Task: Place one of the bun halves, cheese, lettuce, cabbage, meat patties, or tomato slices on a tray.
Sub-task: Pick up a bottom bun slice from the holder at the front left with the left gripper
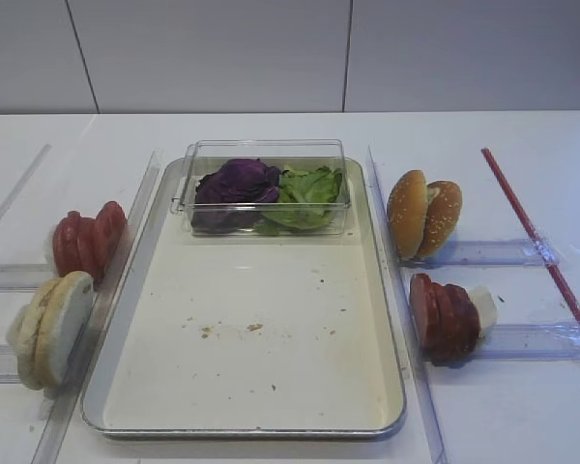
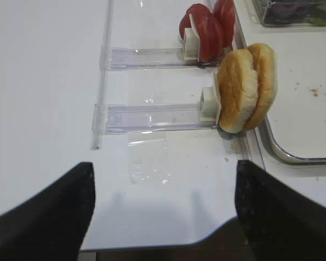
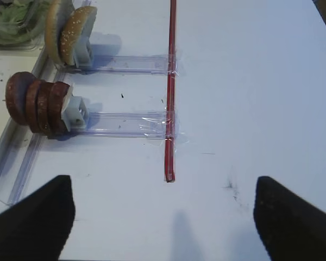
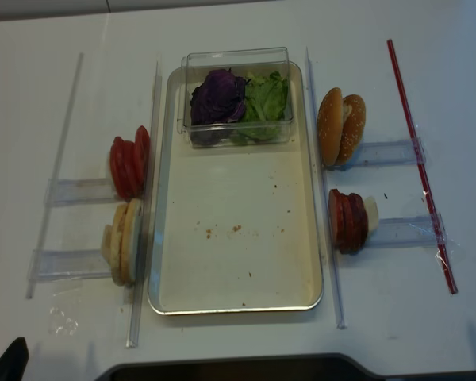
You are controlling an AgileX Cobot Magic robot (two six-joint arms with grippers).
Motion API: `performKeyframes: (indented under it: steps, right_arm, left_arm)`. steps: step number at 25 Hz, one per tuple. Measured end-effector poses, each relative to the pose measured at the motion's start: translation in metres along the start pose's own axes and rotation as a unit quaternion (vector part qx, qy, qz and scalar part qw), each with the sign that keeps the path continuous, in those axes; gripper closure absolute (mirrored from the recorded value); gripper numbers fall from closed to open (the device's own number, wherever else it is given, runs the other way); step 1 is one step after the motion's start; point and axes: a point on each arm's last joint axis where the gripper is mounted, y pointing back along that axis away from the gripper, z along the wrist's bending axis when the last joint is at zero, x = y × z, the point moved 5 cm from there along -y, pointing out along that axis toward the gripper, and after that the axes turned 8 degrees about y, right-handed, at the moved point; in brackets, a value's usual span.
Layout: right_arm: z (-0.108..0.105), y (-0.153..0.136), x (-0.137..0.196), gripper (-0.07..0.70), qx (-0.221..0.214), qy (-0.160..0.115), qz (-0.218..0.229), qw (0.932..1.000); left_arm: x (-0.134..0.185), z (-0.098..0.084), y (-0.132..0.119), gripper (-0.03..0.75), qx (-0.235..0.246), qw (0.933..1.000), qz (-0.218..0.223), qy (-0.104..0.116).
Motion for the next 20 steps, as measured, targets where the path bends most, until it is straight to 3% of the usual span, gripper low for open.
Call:
performKeyframes:
  steps: [20]
  right_arm:
    - [0.0, 0.0, 0.0, -0.057, 0.0, 0.0, 0.0, 1.0]
  left_arm:
    - [0.0, 0.0, 0.0, 0.183, 0.0, 1.0, 0.0, 0.0]
